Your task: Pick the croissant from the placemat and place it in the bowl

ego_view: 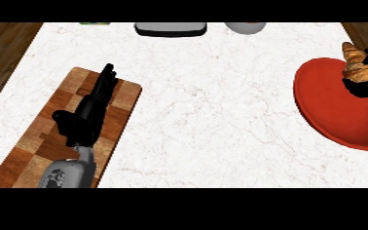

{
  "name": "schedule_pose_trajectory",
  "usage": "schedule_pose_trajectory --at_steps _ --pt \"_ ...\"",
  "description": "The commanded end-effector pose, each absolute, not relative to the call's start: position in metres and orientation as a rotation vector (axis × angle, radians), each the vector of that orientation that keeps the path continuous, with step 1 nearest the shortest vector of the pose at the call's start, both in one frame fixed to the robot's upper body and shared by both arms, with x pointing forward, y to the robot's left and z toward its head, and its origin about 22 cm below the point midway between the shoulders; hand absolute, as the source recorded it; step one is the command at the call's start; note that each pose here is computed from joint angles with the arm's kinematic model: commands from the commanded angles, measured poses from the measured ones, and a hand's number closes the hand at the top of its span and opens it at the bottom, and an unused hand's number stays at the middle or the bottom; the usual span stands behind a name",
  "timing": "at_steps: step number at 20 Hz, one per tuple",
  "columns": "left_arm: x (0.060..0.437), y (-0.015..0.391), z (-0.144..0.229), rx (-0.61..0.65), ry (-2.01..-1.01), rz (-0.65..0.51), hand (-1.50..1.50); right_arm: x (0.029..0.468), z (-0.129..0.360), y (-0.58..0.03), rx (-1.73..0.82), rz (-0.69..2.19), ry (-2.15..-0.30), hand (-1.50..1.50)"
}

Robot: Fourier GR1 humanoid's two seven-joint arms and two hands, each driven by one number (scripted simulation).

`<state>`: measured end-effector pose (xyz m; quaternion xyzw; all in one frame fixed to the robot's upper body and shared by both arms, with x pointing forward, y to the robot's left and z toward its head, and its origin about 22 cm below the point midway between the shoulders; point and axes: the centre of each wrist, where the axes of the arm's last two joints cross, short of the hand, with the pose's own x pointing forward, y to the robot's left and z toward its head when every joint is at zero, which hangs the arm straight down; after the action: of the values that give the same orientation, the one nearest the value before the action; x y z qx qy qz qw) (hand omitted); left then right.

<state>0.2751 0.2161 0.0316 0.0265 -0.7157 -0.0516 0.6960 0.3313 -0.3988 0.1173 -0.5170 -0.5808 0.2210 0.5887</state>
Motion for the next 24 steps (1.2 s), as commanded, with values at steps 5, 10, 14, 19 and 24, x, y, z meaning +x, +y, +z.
schedule_pose_trajectory --at_steps 5,10,14,19,24 --pt "0.276 0.21 0.024 0.071 -1.59 -0.13 0.0 0.34 0.066 -0.42 -0.885 0.47 -1.294 -1.5" --pt "0.269 0.208 0.034 0.059 -1.601 -0.113 0.0 0.332 0.058 -0.437 -0.791 0.402 -1.48 -1.5" --pt "0.274 0.207 0.022 0.058 -1.593 -0.103 0.0 0.336 0.083 -0.447 -0.806 0.273 -1.649 -1.5" --pt "0.274 0.203 0.025 0.063 -1.596 -0.107 0.0 0.328 0.11 -0.453 -0.782 0.117 -1.706 -1.5" --pt "0.274 0.221 0.034 0.07 -1.597 -0.106 0.0 0.297 0.111 -0.484 -0.697 0.04 -1.661 -1.5"
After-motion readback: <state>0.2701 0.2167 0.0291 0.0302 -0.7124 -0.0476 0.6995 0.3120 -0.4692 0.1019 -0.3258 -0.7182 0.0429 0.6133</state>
